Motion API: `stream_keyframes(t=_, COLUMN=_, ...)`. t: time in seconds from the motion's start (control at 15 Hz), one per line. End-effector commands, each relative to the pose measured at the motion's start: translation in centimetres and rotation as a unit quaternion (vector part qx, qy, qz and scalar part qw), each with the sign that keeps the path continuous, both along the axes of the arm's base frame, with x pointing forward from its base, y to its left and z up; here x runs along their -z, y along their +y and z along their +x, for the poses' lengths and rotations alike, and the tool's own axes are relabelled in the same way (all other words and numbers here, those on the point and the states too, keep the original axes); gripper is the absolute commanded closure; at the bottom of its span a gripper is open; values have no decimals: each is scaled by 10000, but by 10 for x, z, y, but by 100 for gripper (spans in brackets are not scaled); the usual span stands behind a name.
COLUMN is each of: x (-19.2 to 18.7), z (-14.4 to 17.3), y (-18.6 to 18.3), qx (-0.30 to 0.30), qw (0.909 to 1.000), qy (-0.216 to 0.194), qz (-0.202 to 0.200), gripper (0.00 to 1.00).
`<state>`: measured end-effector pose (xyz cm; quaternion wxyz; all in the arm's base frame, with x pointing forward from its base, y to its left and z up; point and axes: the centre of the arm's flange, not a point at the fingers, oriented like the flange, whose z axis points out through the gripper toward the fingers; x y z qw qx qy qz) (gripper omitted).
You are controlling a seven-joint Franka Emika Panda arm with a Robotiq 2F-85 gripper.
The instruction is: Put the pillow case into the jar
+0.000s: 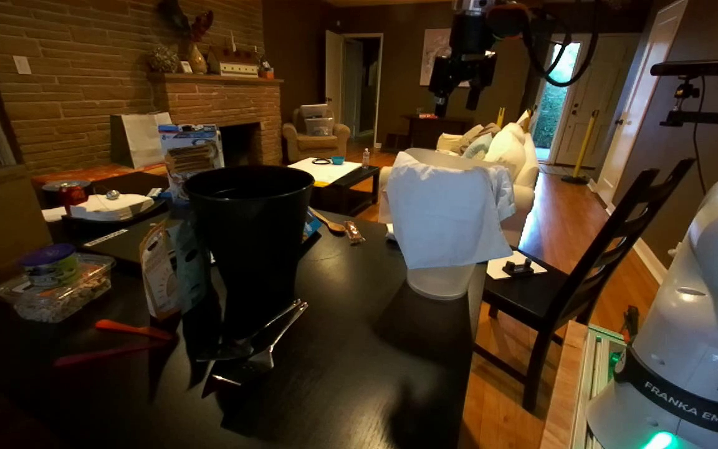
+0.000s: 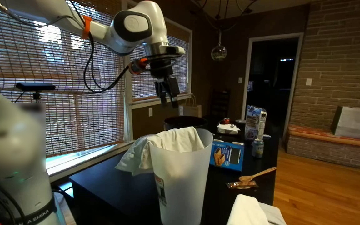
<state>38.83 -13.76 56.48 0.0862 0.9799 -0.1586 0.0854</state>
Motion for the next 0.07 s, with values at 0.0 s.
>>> stream_keyframes(t=0.0, x=0, z=0, y=0, qx=1, qw=10000, qy=1, qz=2, gripper=0)
